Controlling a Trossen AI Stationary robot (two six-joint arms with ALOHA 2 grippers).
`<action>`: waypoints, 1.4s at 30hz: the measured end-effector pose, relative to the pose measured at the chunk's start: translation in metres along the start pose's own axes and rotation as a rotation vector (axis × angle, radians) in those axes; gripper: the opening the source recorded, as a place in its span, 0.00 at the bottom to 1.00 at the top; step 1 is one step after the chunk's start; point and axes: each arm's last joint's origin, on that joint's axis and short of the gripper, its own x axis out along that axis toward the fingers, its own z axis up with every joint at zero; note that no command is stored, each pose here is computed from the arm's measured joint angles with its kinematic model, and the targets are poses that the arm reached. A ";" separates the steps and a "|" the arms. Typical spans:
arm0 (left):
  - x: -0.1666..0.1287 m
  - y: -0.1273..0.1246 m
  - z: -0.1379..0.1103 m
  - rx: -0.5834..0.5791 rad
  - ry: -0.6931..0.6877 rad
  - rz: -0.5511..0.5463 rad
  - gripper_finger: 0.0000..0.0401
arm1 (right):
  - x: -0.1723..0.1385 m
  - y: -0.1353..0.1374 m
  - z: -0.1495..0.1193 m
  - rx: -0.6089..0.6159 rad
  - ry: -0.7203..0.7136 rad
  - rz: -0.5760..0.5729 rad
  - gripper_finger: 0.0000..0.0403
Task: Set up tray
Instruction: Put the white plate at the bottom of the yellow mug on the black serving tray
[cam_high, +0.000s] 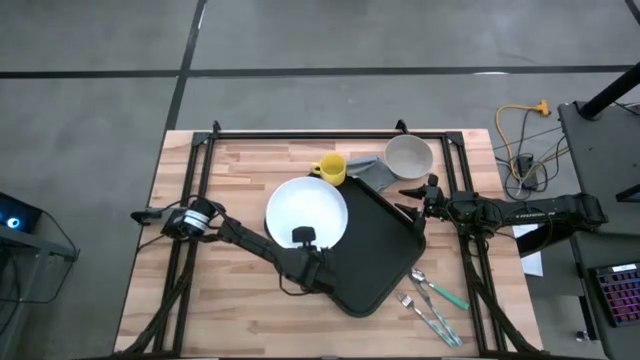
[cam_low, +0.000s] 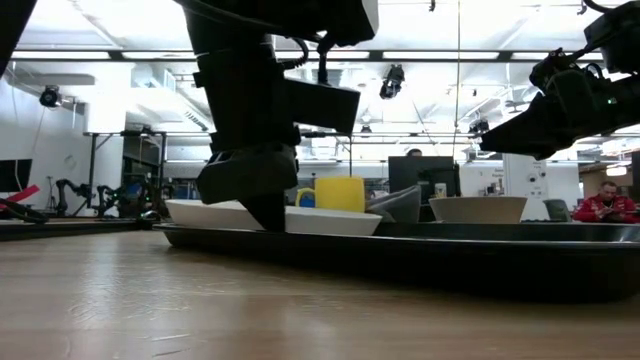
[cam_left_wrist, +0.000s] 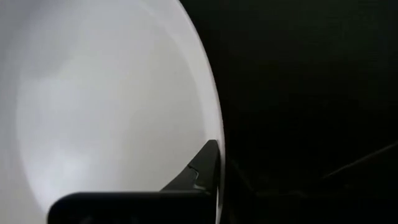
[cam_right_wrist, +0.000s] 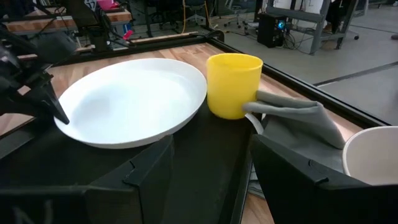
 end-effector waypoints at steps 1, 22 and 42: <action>0.000 0.000 0.000 -0.002 0.006 -0.013 0.01 | 0.000 0.000 0.000 0.000 0.000 0.000 0.52; -0.008 -0.002 0.007 -0.051 -0.002 -0.070 0.32 | 0.000 0.000 0.000 0.000 0.000 0.000 0.52; -0.032 0.019 0.022 -0.154 -0.151 0.068 0.34 | 0.000 0.000 0.000 0.000 0.000 0.000 0.52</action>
